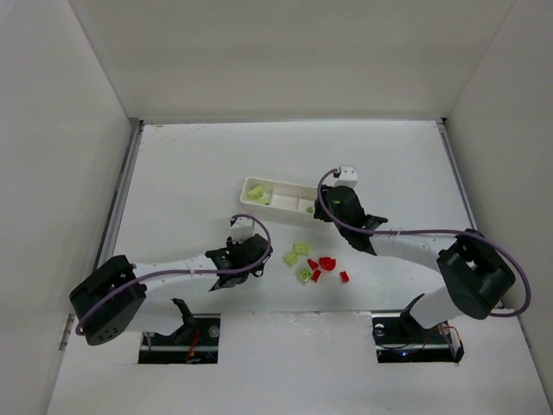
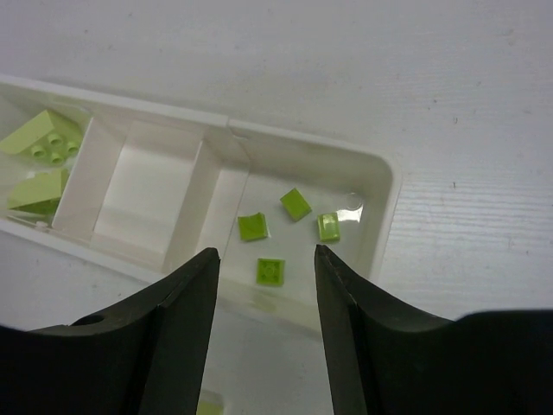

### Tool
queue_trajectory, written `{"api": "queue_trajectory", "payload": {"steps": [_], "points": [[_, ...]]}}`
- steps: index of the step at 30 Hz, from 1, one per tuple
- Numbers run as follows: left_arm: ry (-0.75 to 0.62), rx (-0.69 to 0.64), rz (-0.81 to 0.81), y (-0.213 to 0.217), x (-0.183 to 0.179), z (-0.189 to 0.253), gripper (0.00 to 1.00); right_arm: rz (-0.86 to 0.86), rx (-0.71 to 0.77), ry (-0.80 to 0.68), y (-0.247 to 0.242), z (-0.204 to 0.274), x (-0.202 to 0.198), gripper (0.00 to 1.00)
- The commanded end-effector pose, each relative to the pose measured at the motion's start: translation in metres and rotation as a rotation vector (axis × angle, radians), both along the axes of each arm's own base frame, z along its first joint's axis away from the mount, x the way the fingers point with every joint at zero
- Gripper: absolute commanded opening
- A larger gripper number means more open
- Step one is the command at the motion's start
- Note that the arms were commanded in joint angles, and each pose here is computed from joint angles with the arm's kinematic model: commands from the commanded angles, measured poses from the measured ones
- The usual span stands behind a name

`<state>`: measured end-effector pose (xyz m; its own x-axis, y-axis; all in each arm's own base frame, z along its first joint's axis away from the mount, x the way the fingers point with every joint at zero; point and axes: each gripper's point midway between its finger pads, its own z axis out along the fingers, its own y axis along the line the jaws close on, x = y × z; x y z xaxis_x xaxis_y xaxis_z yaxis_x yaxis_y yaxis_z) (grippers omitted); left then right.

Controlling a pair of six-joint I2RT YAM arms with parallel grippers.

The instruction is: Sort the legos into containers by color

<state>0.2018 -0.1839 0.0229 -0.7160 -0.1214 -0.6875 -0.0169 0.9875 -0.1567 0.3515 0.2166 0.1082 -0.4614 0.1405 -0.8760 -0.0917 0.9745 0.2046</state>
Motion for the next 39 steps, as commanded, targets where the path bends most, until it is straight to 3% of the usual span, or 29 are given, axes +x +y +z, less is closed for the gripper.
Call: {"api": "queue_trajectory", "payload": {"steps": [1, 6, 13, 19, 30, 39], "points": [[-0.051, -0.004, 0.022, -0.006, 0.012, 0.010, 0.35, 0.018, 0.059, -0.065, 0.012, 0.021, -0.001, 0.54], [-0.076, 0.021, 0.031, -0.004, 0.019, 0.009, 0.34, 0.041, 0.073, -0.070, 0.019, 0.023, -0.008, 0.54], [-0.077, 0.005, 0.020, -0.006, 0.019, 0.014, 0.17, 0.050, 0.080, -0.077, 0.021, 0.025, -0.012, 0.54], [-0.108, -0.048, -0.008, -0.020, 0.018, 0.042, 0.13, 0.032, 0.105, -0.108, 0.015, 0.036, -0.015, 0.54], [-0.267, -0.146, -0.131, -0.089, 0.051, 0.132, 0.13, -0.224, 0.218, -0.244, -0.063, 0.067, -0.012, 0.55], [-0.315, -0.206, -0.172, -0.137, 0.089, 0.161, 0.13, -0.416, 0.278, -0.240, -0.115, 0.056, -0.010, 0.56]]}}
